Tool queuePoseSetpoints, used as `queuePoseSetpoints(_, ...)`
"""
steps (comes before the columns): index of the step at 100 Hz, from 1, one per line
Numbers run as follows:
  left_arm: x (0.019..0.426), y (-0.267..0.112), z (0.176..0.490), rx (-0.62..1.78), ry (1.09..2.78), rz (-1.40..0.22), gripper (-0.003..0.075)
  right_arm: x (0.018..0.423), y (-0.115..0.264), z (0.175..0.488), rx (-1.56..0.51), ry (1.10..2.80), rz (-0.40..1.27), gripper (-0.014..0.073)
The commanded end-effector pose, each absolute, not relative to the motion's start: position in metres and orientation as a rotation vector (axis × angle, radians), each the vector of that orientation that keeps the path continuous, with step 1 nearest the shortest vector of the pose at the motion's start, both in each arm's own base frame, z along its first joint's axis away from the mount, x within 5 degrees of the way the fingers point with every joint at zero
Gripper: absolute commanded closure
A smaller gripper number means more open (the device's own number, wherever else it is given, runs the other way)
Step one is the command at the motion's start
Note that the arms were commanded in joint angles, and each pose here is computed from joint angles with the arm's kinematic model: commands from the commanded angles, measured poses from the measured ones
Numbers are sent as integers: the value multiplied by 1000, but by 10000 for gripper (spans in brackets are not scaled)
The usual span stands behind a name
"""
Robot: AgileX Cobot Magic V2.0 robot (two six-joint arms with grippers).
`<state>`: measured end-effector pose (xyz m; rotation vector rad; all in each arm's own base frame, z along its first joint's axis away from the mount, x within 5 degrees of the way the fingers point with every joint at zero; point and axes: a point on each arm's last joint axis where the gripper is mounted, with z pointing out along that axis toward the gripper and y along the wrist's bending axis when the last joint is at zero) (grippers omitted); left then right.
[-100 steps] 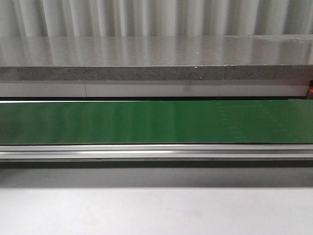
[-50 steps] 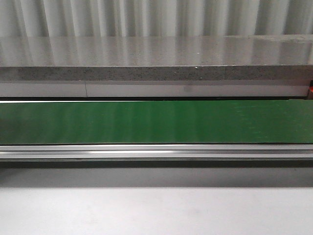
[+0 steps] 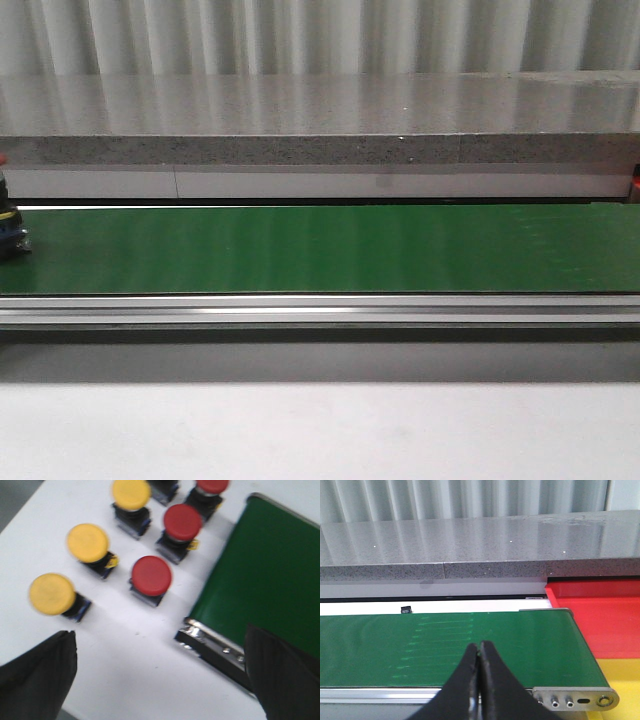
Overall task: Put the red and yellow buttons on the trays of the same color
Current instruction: 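Lower the red button onto the green belt and open the left gripper, then grasp a yellow push-button from the table with the left gripper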
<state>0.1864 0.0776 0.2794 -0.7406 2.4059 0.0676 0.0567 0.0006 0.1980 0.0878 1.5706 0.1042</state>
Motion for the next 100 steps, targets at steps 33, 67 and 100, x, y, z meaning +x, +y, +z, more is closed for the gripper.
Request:
queuePoseSetpoints(33,178,112,255,-958,2278,142,82,55,1,206,74,1476,101,662)
queuePoseSetpoints(67,203,133,228,-1039,2362,173,81,55,1,206,74,1476,101,662)
queuePoseSetpoints(100,227,148,212,-1053,2407,166,81,55,1,206,74,1476,101,662)
